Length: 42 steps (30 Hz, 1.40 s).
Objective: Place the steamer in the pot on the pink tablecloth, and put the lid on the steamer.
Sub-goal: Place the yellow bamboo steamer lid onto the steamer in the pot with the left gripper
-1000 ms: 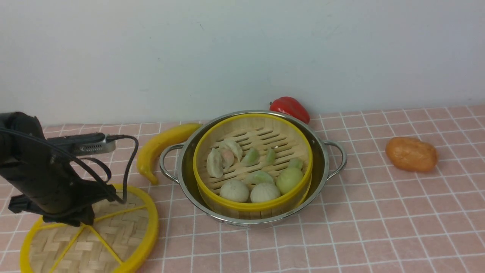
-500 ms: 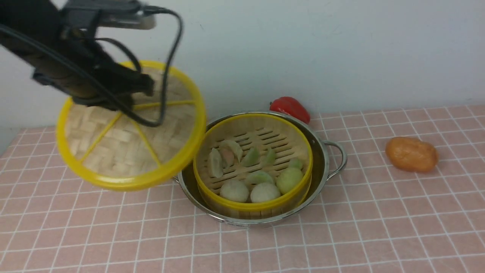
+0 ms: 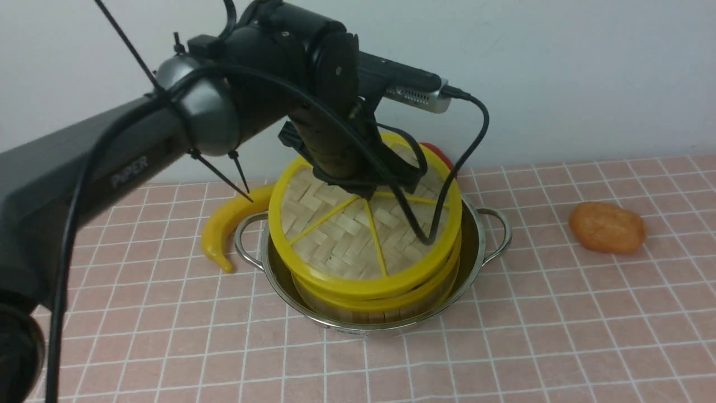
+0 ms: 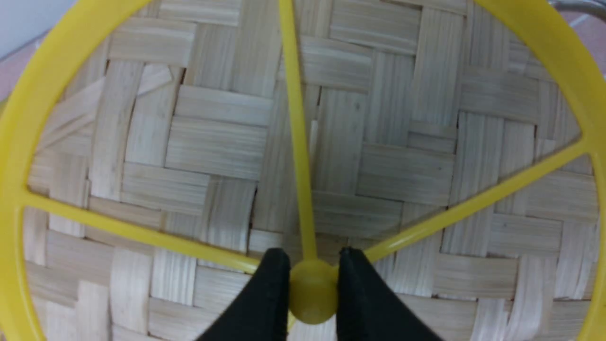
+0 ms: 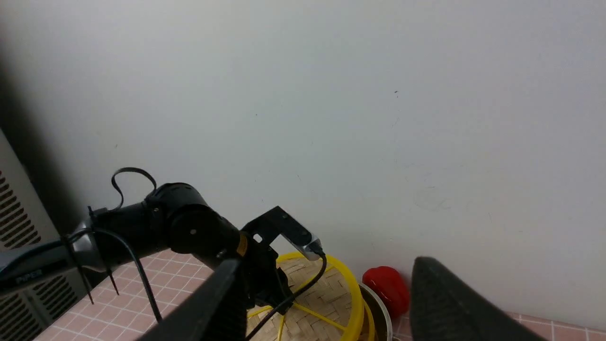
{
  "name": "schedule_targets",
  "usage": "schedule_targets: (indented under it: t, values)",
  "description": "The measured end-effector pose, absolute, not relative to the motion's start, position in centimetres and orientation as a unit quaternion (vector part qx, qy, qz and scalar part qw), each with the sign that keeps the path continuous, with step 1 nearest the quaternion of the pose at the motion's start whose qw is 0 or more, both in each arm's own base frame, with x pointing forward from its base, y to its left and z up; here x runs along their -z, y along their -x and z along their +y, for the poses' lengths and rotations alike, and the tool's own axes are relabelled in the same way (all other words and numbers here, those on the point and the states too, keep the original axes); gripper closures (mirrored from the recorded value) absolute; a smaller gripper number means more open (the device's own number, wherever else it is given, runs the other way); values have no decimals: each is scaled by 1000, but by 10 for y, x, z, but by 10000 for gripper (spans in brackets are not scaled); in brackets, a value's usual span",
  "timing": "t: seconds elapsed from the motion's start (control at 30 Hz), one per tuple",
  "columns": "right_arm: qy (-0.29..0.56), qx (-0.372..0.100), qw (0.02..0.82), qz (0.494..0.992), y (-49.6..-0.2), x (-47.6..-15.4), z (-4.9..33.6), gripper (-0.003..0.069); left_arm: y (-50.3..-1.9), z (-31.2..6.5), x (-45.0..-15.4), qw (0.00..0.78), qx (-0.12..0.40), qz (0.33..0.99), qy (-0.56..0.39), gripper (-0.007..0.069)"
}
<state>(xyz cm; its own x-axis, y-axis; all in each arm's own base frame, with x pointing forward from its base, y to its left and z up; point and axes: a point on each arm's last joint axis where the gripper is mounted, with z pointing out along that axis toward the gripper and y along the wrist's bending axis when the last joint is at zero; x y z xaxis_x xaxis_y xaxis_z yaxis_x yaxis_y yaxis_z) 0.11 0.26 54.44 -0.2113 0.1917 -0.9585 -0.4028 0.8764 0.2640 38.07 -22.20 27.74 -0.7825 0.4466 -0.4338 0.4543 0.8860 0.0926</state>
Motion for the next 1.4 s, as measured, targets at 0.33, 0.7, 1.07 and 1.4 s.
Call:
schedule_targets:
  t: [0.33, 0.7, 1.07, 1.4]
  values:
    - [71, -239, 624, 741, -1, -544, 3, 203, -387, -226, -267, 227, 4, 944, -241, 508]
    - [64, -244, 622, 742, -1, -544, 3, 203, -393, -229, -248, 211, -1, 947, -242, 508]
    - [64, -245, 621, 742, -1, -544, 3, 203, -396, -231, -240, 207, -1, 948, -241, 508]
    - [64, -245, 621, 742, -1, -544, 3, 203, -397, -232, -240, 213, 1, 947, -241, 508]
